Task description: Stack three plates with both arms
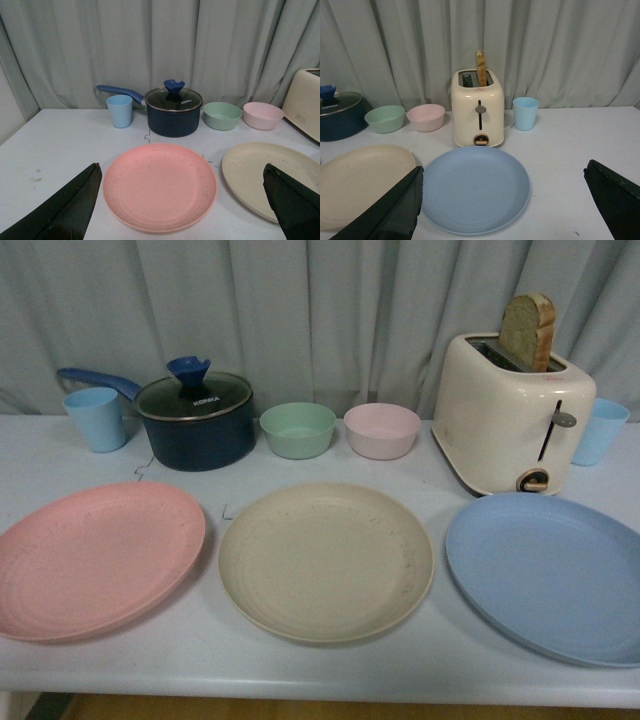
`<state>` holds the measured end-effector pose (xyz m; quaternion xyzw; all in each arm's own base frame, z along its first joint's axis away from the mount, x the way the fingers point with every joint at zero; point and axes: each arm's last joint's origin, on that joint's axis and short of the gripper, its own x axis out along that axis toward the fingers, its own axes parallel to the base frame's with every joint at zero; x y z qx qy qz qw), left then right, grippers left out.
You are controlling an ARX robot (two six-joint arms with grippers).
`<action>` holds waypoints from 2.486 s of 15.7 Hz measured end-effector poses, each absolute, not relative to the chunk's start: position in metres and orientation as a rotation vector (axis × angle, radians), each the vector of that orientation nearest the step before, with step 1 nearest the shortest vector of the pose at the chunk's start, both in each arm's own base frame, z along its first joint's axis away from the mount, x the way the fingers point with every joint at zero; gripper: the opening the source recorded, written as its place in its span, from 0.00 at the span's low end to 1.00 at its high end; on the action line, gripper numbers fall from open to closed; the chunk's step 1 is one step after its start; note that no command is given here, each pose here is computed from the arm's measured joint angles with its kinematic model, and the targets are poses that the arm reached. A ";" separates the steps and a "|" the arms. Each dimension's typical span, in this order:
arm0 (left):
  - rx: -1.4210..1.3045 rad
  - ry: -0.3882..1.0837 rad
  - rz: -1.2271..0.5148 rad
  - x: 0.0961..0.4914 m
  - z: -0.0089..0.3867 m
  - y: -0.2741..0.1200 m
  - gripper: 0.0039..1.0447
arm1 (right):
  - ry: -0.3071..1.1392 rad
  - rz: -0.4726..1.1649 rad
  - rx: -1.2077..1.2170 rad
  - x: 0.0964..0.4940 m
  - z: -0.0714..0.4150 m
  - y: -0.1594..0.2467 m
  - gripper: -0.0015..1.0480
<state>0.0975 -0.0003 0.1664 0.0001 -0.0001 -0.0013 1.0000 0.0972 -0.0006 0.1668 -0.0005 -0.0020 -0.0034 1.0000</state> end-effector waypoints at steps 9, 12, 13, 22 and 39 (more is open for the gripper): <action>-0.005 0.509 0.193 0.154 0.221 0.015 0.94 | -0.003 -0.005 -0.001 0.097 0.167 0.000 0.94; 0.035 0.625 0.162 0.215 0.228 0.037 0.94 | -0.004 -0.006 -0.001 0.097 0.167 -0.001 0.94; 0.051 0.672 0.161 0.234 0.227 0.045 0.94 | -0.004 -0.005 -0.001 0.097 0.167 -0.001 0.94; 0.113 0.773 0.030 0.363 0.176 0.081 0.94 | -0.004 -0.006 -0.001 0.097 0.167 -0.001 0.94; -0.268 1.031 0.057 0.389 0.065 0.143 0.40 | -0.004 -0.005 -0.001 0.097 0.167 -0.001 0.94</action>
